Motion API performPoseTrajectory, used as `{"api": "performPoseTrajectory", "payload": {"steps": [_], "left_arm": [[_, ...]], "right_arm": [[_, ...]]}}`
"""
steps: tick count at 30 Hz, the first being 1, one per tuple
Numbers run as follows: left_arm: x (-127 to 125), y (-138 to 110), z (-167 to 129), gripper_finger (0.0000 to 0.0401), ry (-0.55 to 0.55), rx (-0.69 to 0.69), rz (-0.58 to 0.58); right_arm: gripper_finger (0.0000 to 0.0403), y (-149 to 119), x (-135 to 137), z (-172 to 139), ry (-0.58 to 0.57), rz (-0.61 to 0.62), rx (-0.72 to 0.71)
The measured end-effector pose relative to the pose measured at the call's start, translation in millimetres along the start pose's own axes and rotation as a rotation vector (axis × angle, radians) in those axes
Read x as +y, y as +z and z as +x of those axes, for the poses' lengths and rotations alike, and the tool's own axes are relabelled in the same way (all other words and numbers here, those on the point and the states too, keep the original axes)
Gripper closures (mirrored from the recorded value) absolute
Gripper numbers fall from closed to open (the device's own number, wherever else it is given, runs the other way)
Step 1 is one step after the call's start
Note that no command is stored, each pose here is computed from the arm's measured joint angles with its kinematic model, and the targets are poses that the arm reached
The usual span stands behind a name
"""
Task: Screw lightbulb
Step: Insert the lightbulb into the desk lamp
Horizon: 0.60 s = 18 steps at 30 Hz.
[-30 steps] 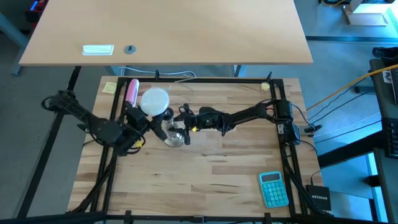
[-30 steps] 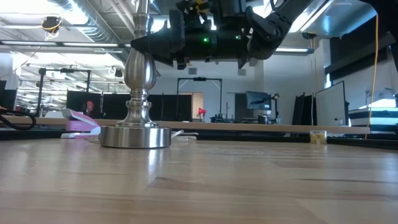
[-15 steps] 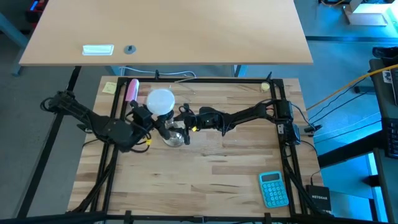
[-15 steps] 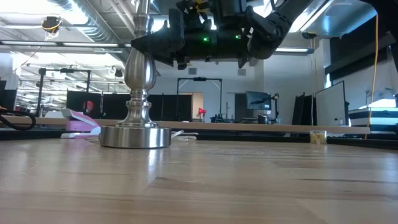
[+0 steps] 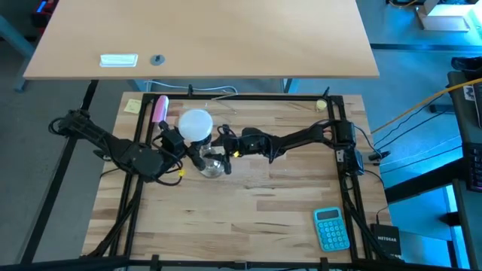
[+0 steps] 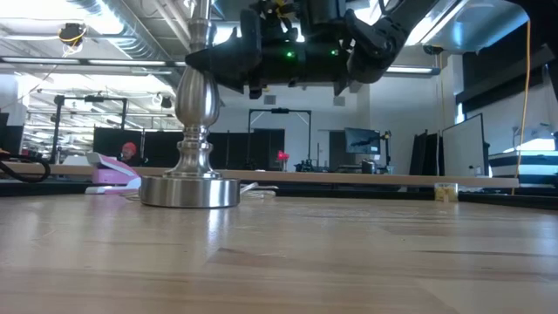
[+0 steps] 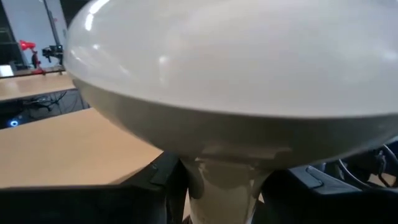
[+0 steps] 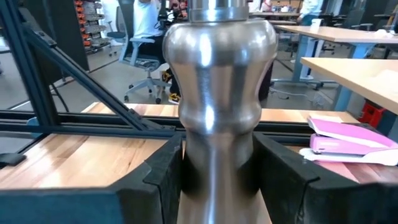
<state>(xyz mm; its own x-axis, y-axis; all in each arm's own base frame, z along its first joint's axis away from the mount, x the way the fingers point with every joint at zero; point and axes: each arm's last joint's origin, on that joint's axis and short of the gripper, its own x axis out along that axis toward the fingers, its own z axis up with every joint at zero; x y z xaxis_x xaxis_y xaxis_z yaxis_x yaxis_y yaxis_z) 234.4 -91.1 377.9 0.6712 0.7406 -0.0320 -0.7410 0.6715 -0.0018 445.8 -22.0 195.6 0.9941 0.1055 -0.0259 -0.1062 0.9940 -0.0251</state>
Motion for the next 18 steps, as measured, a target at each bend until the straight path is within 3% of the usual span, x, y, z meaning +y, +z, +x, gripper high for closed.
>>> {"api": "performPoseTrajectory", "payload": {"steps": [12, 18], "left_arm": [[5, 11, -3, 0.0251, -0.147, -0.007, -0.018], [3, 11, 4, 0.025, -0.313, 0.003, 0.007]], "right_arm": [[0.0252, 32, 8, -13, 0.242, 0.029, -0.011], [0.0266, 34, 12, -15, 0.407, 0.054, -0.019]]}}
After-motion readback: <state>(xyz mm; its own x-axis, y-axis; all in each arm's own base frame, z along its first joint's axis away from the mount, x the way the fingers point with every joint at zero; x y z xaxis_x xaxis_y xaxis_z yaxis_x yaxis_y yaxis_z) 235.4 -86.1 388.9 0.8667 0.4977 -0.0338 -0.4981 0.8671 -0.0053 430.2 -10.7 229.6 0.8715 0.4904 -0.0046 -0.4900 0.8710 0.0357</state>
